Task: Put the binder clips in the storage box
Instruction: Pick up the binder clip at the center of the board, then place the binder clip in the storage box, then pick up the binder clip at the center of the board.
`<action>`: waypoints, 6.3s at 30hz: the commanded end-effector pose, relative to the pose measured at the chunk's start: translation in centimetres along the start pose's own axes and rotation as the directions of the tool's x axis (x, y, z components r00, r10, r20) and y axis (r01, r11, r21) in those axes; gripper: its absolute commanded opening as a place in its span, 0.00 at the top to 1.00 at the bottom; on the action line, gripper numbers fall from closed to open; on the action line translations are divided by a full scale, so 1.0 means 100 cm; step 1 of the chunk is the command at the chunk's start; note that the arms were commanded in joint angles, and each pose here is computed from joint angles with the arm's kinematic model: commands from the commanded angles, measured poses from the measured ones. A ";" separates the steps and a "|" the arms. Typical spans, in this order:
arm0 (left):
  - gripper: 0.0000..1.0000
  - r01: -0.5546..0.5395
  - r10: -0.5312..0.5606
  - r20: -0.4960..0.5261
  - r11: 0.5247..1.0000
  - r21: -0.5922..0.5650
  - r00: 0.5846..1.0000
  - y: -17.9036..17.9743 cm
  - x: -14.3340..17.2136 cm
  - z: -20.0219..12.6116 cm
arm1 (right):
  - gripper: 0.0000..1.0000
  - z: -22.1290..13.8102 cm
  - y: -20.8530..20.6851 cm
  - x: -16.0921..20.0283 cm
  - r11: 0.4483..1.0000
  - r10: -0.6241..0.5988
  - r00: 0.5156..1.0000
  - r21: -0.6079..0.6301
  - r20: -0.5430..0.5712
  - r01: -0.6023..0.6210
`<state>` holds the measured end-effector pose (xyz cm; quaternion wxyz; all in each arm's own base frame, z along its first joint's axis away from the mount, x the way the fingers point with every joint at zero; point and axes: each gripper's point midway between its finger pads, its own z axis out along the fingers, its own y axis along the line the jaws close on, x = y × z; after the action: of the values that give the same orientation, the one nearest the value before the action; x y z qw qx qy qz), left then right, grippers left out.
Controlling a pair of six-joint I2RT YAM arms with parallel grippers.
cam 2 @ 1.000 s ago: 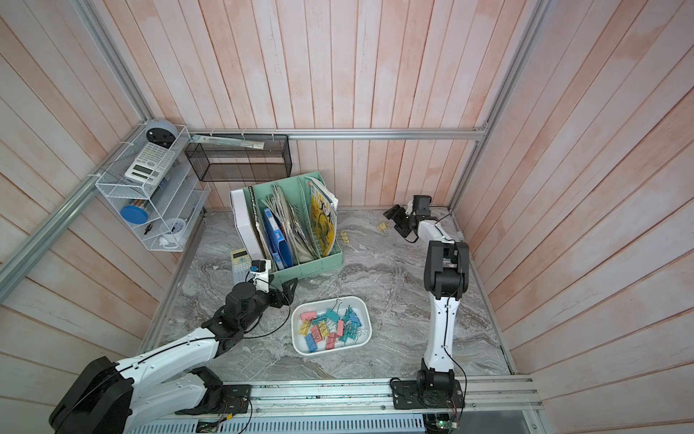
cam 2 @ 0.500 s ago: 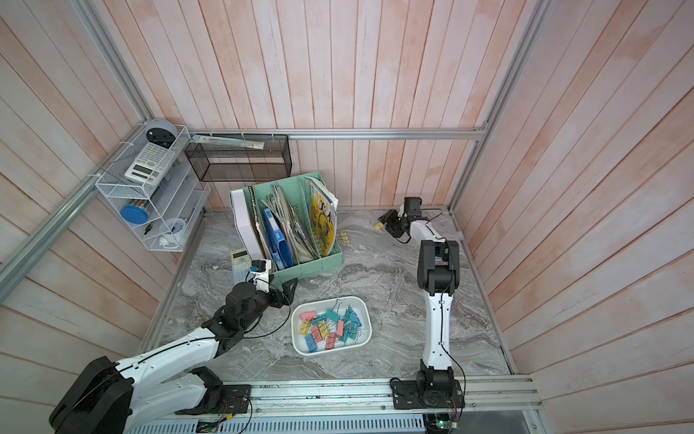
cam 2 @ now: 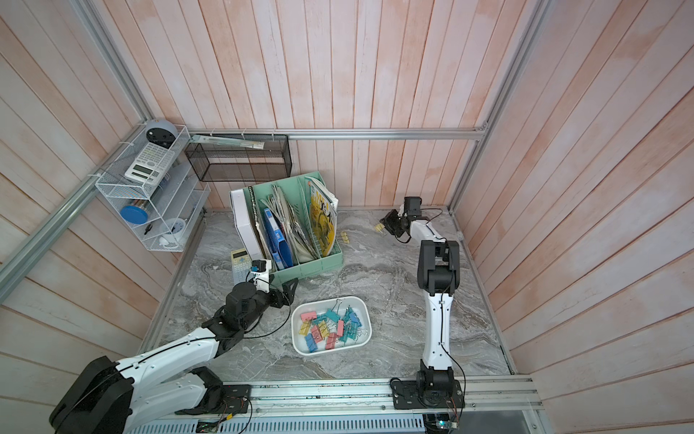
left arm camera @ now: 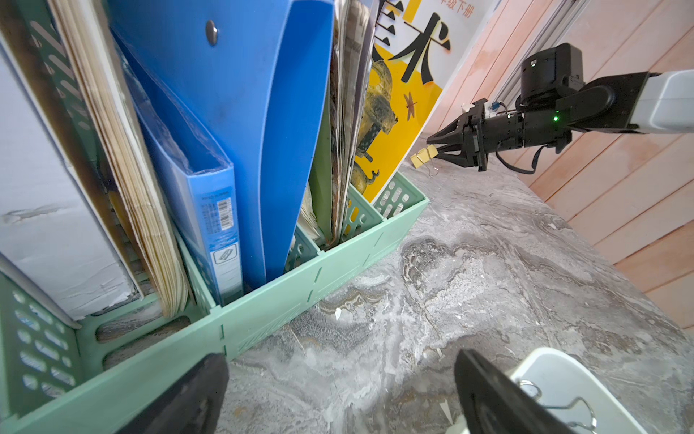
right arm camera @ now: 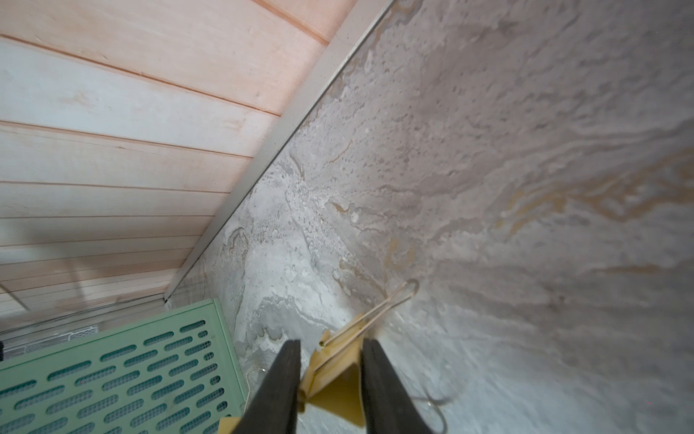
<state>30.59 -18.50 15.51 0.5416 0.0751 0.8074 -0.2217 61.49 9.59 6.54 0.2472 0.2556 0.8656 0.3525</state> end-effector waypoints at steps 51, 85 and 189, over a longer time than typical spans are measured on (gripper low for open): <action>0.34 0.365 -0.720 -0.079 0.251 0.896 0.690 -0.305 -0.169 -0.010 | 0.88 -0.419 0.193 0.206 0.454 0.499 0.860 -0.879 0.111 -0.150; 1.00 0.081 -0.045 -0.255 0.988 0.134 0.966 -0.211 -0.040 -0.016 | 0.10 -0.384 0.115 0.250 0.837 -0.420 0.801 -0.159 0.427 0.523; 0.00 0.145 -0.145 0.022 0.988 -0.048 0.989 0.046 0.000 -0.035 | 0.71 -0.027 0.033 0.153 0.926 -0.372 0.926 0.039 -0.067 0.375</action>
<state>29.52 -12.66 15.05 0.5303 -0.0064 0.8147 -0.2346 49.62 19.92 3.91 0.2467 0.0857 0.9255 0.2743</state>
